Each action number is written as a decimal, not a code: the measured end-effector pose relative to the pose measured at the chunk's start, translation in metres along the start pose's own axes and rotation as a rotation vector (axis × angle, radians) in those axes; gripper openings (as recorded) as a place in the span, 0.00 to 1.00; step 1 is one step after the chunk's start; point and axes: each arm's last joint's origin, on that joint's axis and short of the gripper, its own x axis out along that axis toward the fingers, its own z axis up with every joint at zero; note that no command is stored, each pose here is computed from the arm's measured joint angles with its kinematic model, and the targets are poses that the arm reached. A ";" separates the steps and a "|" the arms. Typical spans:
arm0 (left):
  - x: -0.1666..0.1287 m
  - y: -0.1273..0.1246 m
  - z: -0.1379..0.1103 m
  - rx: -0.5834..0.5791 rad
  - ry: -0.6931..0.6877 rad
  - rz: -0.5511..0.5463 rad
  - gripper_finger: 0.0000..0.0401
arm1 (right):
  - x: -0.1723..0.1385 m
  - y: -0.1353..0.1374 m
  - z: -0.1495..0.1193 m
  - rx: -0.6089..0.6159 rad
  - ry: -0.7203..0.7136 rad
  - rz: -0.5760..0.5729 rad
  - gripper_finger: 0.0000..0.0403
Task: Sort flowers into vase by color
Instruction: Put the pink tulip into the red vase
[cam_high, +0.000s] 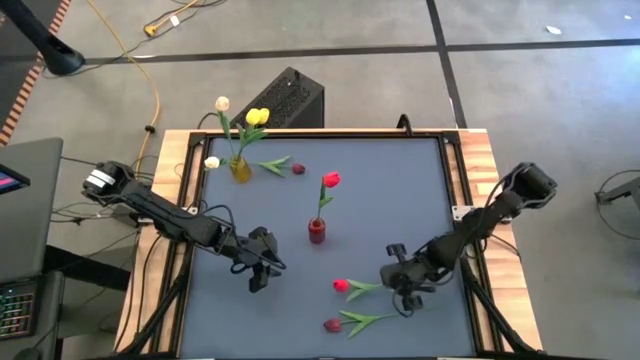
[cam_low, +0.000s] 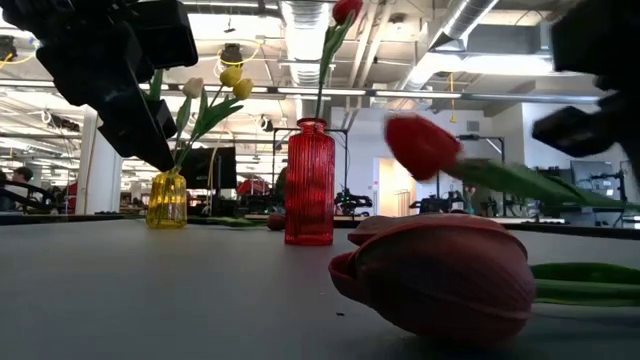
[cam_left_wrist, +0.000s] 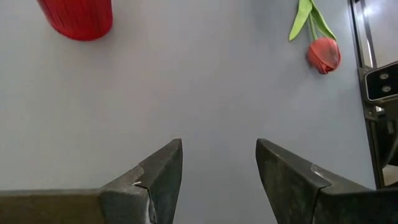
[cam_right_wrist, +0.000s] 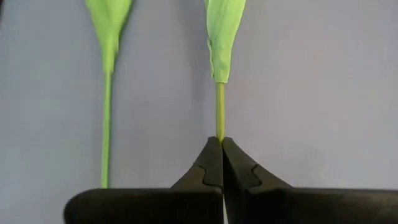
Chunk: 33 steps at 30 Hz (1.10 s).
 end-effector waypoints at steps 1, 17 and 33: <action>0.000 0.000 0.000 0.001 0.000 0.000 0.48 | -0.002 0.000 0.002 0.003 -0.028 0.000 0.04; 0.000 -0.004 0.006 -0.015 -0.057 -0.041 0.48 | -0.111 -0.030 0.061 0.067 -0.941 -0.194 0.05; -0.094 0.000 0.015 -0.040 -0.384 0.054 0.48 | -0.100 -0.068 0.126 -0.195 -1.436 -0.370 0.05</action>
